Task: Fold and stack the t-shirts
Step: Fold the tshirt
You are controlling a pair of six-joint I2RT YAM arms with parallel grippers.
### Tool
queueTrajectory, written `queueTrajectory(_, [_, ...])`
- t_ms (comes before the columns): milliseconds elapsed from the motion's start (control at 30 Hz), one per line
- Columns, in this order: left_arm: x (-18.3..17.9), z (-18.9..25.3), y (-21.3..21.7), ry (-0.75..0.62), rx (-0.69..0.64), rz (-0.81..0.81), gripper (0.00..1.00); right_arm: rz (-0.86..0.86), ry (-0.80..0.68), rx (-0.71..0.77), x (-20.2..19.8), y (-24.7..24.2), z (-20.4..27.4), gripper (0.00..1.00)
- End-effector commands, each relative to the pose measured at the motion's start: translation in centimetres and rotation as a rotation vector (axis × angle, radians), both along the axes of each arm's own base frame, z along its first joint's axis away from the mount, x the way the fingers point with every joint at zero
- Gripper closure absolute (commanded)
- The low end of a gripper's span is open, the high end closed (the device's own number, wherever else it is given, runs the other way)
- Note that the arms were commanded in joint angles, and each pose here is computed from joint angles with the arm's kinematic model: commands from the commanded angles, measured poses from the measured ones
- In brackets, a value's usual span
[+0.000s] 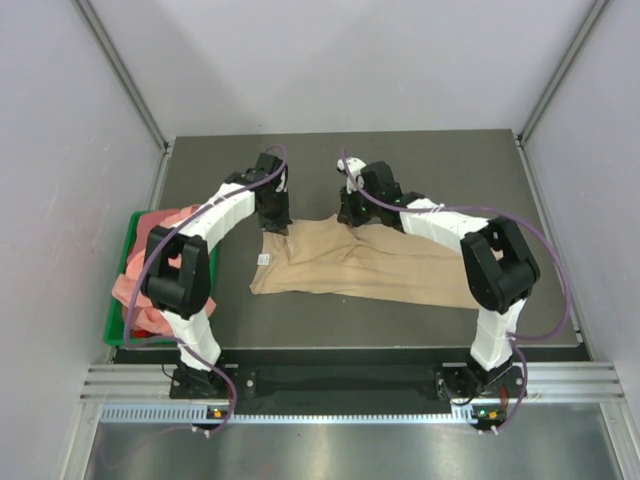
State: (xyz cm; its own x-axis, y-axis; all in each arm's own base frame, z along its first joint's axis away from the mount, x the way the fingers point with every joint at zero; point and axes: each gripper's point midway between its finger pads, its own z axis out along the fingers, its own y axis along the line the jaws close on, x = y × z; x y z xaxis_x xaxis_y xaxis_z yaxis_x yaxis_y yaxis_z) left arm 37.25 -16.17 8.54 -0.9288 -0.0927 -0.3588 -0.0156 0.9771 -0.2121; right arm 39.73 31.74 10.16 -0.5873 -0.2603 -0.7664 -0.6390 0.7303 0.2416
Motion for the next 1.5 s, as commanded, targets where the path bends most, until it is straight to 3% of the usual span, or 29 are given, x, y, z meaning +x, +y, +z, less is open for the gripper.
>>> queueTrajectory(0, [-2.0, 2.5, -0.4, -0.026, -0.004, -0.016, 1.0, 0.046, -0.074, 0.101, -1.1, 1.5, 3.9, 1.0])
queueTrajectory(167, [-3.7, 2.8, 0.0, -0.034, 0.061, -0.021, 1.0, 0.038, -0.052, 0.112, -2.6, 0.8, 3.1, 1.0])
queueTrajectory(600, [-5.7, 7.2, -1.2, -0.115, 0.023, -0.048, 1.0, 0.035, -0.043, 0.149, -5.1, -0.1, 3.0, 1.0])
queueTrajectory(867, [-8.6, 4.7, -0.7, -0.044, 0.059, -0.07, 1.0, 0.046, -0.042, 0.142, -6.7, -1.1, 2.6, 1.0])
queueTrajectory(1000, [-10.0, 3.3, -1.1, -0.011, 0.031, -0.095, 1.0, 0.067, -0.026, 0.16, -8.0, -1.2, 1.9, 1.0])
queueTrajectory(1133, [-11.7, 3.1, -3.4, 0.054, -0.096, -0.156, 0.98, 0.077, 0.008, 0.146, -9.4, -1.9, -0.2, 1.0])
queueTrajectory(1167, [-11.5, 3.3, -3.2, 0.055, -0.087, -0.149, 0.85, 0.093, 0.013, 0.157, -9.8, -1.7, -0.3, 1.0])
queueTrajectory(1267, [-9.0, 4.8, -1.6, -0.016, 0.009, -0.079, 0.68, 0.137, 0.037, 0.176, -11.2, -1.5, -0.9, 1.0])
queueTrajectory(1333, [-7.3, 4.6, 0.1, -0.021, 0.09, -0.018, 0.65, 0.156, 0.04, 0.175, -11.7, -1.2, -1.2, 1.0])
queueTrajectory(1467, [-1.4, 5.2, 1.8, -0.045, 0.042, 0.082, 0.64, 0.136, 0.039, 0.147, -11.8, -1.6, -2.0, 0.99])
